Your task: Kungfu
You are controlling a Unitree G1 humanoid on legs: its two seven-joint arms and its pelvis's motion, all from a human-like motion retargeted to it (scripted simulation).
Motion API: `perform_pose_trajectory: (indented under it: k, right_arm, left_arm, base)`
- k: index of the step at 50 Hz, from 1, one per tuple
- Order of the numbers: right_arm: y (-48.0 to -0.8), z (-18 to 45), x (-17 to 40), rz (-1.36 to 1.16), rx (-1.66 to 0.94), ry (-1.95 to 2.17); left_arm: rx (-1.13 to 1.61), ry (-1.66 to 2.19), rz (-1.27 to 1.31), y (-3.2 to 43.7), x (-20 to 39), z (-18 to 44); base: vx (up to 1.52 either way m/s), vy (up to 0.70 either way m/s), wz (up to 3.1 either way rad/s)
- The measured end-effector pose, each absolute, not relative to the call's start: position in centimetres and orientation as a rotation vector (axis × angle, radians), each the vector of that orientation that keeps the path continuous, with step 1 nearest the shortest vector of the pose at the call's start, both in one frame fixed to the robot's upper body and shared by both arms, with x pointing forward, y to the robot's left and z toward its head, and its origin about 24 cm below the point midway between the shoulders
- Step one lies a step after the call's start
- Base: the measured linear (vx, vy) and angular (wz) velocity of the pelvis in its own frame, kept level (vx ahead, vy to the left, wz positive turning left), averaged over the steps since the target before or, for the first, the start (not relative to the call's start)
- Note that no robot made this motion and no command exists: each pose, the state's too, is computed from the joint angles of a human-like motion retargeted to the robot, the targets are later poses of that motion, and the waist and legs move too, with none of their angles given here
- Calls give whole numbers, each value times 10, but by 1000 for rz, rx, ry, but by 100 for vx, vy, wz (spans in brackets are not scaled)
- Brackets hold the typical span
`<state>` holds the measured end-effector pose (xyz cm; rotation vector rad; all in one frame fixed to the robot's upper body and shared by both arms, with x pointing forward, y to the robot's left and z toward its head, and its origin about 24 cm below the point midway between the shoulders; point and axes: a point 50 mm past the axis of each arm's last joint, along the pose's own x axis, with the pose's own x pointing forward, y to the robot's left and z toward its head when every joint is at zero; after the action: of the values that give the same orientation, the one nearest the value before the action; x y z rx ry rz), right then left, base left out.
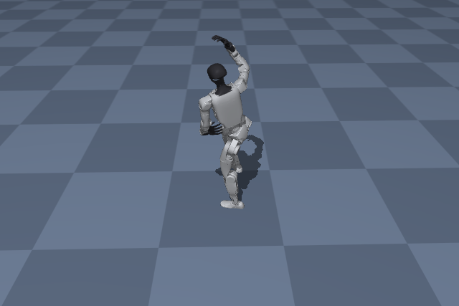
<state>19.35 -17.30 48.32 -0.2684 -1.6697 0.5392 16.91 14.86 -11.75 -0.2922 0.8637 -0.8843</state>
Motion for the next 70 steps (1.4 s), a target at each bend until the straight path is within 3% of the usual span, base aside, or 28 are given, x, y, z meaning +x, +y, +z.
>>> perform_pose_trajectory:
  k: [10,15,21,25,31,34,38,41,44,48,51,55,57,60,63,67,70]
  right_arm:
    - [-124,428,240,870,-75,-1350]
    - [-67,355,271,1197,258,-992]
    - [0,251,270,1573,795,-494]
    - [29,175,253,1605,1191,-160]
    - [41,92,233,1405,1372,242]
    - [35,89,247,1284,1330,214]
    - [20,141,265,1357,1149,-48]
    - [-15,217,278,1347,1054,-370]
    - [-66,299,274,1237,941,-720]
    - [-152,378,235,925,748,-1239]
    - [-217,410,186,557,455,-1608]
    - [-247,419,131,118,3,-1852]
    - [-251,426,119,-55,-105,-1879]
    - [-264,434,86,-290,-271,-1924]
    - [-261,412,68,-365,-290,-2008]
    - [-249,381,38,-434,-174,-2209]
    - [-241,370,26,-482,-322,-2244]
  left_arm:
    - [-530,757,-694,139,180,-114]
    - [-612,546,-663,122,225,-85]
    - [-555,189,-854,72,288,-9]
    - [-550,31,-1013,22,290,25]
    - [-922,-10,-1190,-10,261,25]
    - [-969,65,-1095,-11,252,8]
    - [-1019,101,-1015,-3,257,3]
    - [-818,153,-997,27,266,-7]
    - [-557,215,-823,74,273,-21]
    - [-164,131,-478,200,270,-11]
    - [213,18,-158,302,268,46]
    - [601,82,494,441,227,116]
    - [566,253,696,471,211,112]
    - [357,333,647,463,216,87]
    - [252,237,657,441,202,51]
    - [239,118,776,397,170,0]
    - [139,64,962,368,165,-24]
  base:
    - [-3,6,-35]
    - [-14,6,-5]
    - [-24,12,7]
    - [-29,29,10]
    - [-28,27,-44]
    - [-20,13,-38]
    - [-11,-8,67]
    - [-5,-5,117]
    - [4,16,182]
    - [-1,-13,146]
    - [25,-92,-88]
    - [-6,-59,68]
    - [-28,-4,113]
    - [31,19,-25]
    - [73,-11,-146]
    - [14,9,31]
    - [5,4,57]
